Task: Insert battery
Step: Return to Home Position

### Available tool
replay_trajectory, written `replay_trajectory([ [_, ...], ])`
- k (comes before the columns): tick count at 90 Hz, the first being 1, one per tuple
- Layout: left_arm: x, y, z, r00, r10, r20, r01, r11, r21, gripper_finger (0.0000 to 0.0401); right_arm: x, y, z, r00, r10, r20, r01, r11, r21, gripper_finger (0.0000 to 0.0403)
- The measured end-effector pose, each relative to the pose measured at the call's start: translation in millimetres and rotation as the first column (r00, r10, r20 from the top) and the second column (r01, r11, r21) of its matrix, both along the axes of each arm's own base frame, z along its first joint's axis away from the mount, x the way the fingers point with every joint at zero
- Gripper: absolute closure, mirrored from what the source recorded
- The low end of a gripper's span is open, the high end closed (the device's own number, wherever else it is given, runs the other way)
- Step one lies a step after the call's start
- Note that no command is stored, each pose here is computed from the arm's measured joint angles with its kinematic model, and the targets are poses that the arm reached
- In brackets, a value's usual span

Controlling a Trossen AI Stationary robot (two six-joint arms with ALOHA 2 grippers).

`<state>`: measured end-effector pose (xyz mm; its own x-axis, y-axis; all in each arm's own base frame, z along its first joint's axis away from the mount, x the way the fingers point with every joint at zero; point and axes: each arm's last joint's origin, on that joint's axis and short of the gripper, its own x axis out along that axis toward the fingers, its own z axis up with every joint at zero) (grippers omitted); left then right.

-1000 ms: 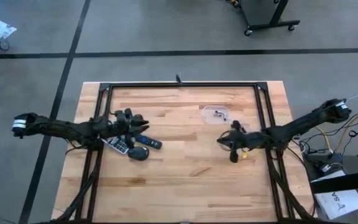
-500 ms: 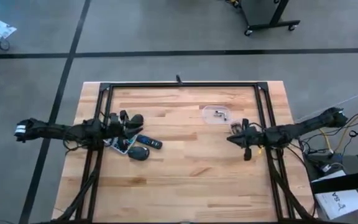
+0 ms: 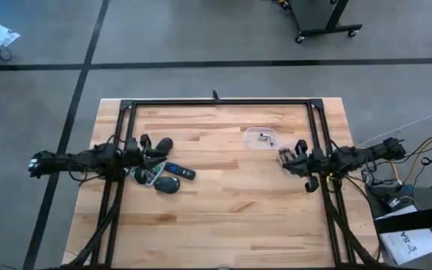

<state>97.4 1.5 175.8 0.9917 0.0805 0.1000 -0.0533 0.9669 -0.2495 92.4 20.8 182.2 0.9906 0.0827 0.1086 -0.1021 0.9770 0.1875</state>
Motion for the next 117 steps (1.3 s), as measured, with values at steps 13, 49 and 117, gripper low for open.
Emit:
replay_trajectory([
  [13,-0.5,-0.2,-0.4,1.0,-0.003,-0.003,0.003,1.0,0.012,0.0341,0.7,0.0,-3.1,1.0,-0.013,-0.015,0.013,1.0,-0.013,0.0403],
  [49,0.3,2.4,0.6,0.997,0.082,0.003,-0.082,0.996,0.017,0.0342,1.8,-0.7,-9.3,0.996,-0.045,-0.083,0.043,0.999,-0.019,0.0403],
  [117,10.6,3.8,-13.2,0.978,0.136,-0.16,-0.132,0.991,0.036,0.0342,1.8,-0.6,-9.3,0.996,-0.044,-0.084,0.043,0.999,-0.018,0.0403],
])
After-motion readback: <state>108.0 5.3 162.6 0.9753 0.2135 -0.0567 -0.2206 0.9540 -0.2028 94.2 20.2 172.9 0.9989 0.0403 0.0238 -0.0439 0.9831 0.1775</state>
